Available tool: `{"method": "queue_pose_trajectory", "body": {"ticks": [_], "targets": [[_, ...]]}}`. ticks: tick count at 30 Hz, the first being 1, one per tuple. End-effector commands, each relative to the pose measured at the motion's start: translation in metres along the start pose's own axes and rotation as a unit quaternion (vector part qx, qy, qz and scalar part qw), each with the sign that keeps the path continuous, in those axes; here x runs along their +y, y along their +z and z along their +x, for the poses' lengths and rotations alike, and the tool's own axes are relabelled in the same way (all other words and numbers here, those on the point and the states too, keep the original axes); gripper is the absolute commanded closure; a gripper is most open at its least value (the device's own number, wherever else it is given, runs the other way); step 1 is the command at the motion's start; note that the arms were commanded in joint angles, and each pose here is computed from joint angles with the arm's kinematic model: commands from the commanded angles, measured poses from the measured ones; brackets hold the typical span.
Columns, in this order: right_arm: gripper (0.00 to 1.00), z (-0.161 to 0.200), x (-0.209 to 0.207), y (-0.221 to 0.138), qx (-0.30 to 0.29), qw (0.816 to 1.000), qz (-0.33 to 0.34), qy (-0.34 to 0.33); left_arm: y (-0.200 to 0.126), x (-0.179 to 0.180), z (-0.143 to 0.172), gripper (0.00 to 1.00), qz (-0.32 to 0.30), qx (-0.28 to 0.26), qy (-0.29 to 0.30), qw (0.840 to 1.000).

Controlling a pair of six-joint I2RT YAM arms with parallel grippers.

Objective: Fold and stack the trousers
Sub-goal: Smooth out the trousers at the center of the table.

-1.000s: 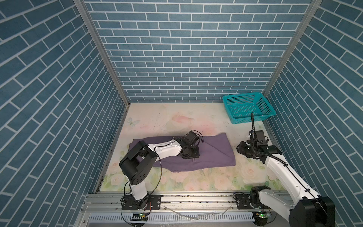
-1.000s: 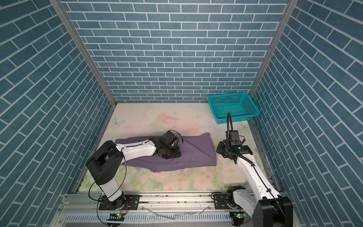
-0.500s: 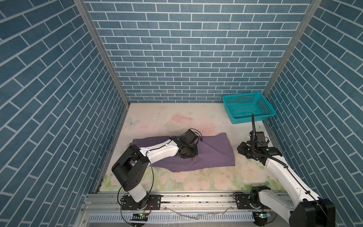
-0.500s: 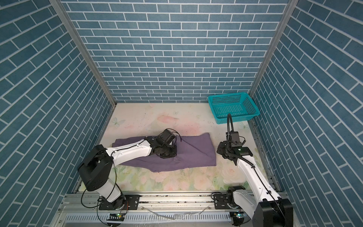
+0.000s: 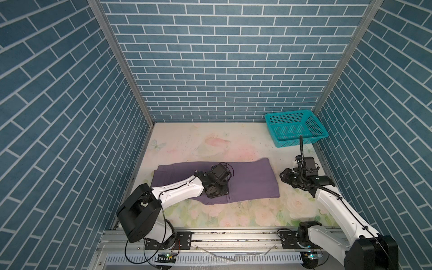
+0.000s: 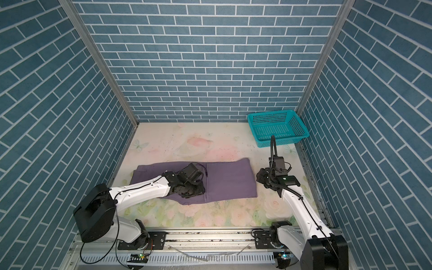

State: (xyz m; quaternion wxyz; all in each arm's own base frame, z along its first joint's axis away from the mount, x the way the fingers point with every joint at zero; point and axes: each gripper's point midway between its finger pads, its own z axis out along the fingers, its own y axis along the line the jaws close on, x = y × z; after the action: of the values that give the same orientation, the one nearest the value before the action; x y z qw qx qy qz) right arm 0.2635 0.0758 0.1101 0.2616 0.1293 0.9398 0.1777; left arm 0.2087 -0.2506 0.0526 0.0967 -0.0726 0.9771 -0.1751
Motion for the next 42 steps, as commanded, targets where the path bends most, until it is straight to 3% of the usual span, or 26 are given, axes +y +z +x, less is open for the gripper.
{"method": "queue_pose_trajectory", "body": {"ticks": [1, 6, 9, 13, 20, 28, 33, 42], "targets": [[0.51, 0.009, 0.008, 0.005, 0.020, 0.999, -0.031, -0.005, 0.002, 0.004, -0.014, 0.32, -0.015, -0.014, -0.004, 1.000], [0.43, 0.022, -0.008, 0.011, 0.059, 0.998, 0.009, -0.028, -0.021, -0.018, -0.047, 0.24, -0.015, -0.042, 0.037, 0.998], [0.32, 0.028, -0.008, 0.018, 0.072, 0.997, 0.004, -0.022, -0.027, -0.037, -0.066, 0.24, -0.019, -0.053, 0.068, 0.996], [0.29, 0.031, -0.006, 0.027, 0.079, 0.997, -0.006, -0.005, -0.013, -0.054, -0.084, 0.26, -0.015, -0.045, 0.088, 0.995], [0.27, 0.027, -0.012, 0.037, 0.079, 0.997, 0.012, 0.015, 0.035, -0.038, -0.108, 0.27, -0.031, -0.021, 0.062, 0.997], [0.27, 0.035, -0.016, 0.059, 0.101, 0.994, 0.013, 0.039, 0.063, -0.046, -0.121, 0.52, -0.011, -0.017, 0.054, 0.998], [0.28, 0.038, -0.018, 0.064, 0.108, 0.993, 0.017, 0.046, 0.069, -0.043, -0.127, 0.82, -0.011, -0.010, 0.049, 0.999], [0.28, 0.035, -0.025, 0.066, 0.100, 0.993, 0.035, 0.046, 0.037, -0.039, -0.152, 0.92, -0.020, -0.057, 0.066, 0.996]]}}
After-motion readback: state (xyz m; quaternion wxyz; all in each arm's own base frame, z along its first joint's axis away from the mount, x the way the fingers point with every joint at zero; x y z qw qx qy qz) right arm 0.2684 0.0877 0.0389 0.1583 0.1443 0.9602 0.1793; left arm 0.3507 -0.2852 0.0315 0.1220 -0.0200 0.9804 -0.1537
